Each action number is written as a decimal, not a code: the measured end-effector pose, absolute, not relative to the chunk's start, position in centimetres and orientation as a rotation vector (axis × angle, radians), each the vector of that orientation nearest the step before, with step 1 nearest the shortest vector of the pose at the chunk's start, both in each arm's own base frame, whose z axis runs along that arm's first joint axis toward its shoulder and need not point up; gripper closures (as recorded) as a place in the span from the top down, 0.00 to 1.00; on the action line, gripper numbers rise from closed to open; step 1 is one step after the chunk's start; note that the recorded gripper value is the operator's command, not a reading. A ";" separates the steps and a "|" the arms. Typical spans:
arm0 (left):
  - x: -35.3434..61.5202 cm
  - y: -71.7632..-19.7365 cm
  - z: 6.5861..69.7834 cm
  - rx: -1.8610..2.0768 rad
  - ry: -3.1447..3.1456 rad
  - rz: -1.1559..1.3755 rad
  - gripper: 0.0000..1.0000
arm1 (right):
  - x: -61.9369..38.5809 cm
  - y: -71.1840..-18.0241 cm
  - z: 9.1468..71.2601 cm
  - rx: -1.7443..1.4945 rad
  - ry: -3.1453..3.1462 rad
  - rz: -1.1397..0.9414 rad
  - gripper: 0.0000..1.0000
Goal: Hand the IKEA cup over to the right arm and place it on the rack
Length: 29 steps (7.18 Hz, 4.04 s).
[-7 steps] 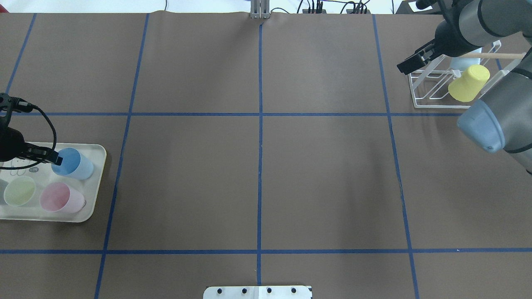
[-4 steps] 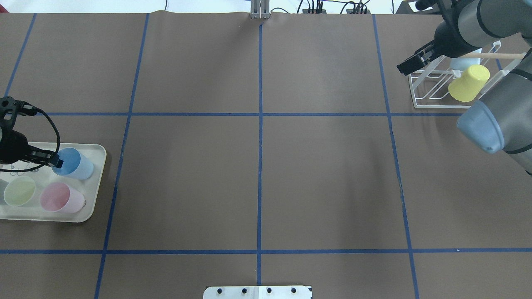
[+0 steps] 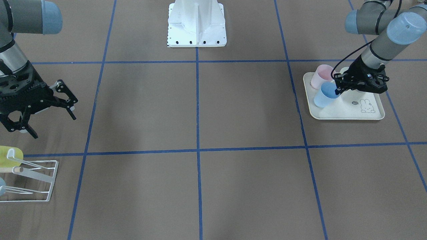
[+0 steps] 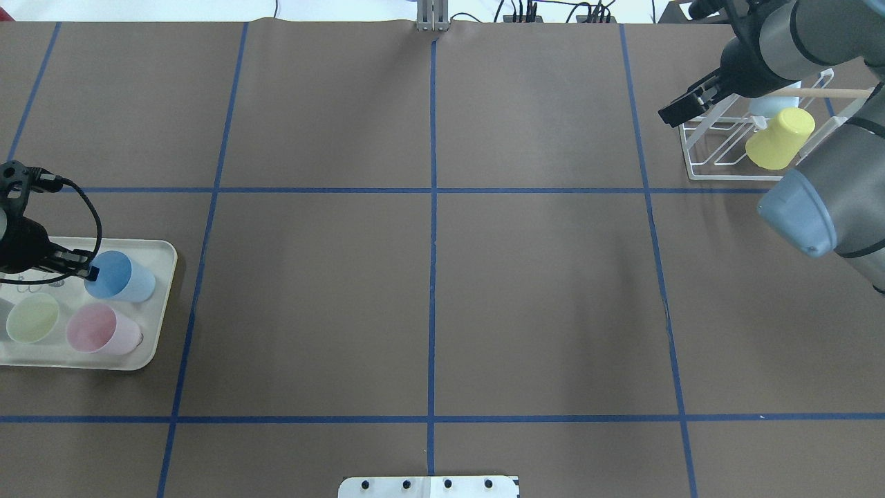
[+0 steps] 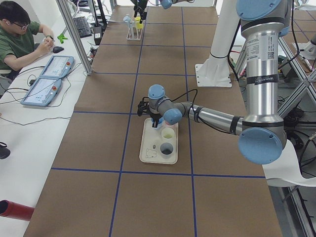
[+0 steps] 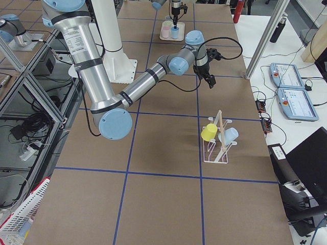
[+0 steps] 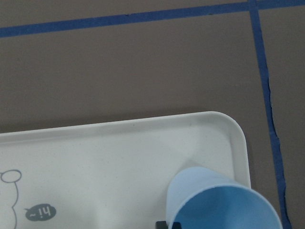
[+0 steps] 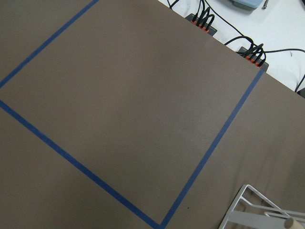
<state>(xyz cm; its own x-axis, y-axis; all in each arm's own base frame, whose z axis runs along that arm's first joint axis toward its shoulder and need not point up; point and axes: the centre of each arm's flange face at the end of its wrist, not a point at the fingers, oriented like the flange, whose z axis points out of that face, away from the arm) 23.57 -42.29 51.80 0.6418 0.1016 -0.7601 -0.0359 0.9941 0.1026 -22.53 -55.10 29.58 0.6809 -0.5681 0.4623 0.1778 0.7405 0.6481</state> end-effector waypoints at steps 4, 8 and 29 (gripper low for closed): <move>18.3 -46.5 42.9 0.030 0.899 -0.067 0.00 | -23.8 -55.4 25.3 0.708 -0.739 -0.482 0.99; 17.4 -48.9 33.7 -0.097 1.105 -0.219 0.00 | -28.7 -55.0 18.8 0.883 -0.797 -0.548 0.93; 23.7 -48.7 10.4 -0.503 1.419 -0.483 0.00 | -45.4 -39.9 8.1 1.615 -0.986 -0.550 0.99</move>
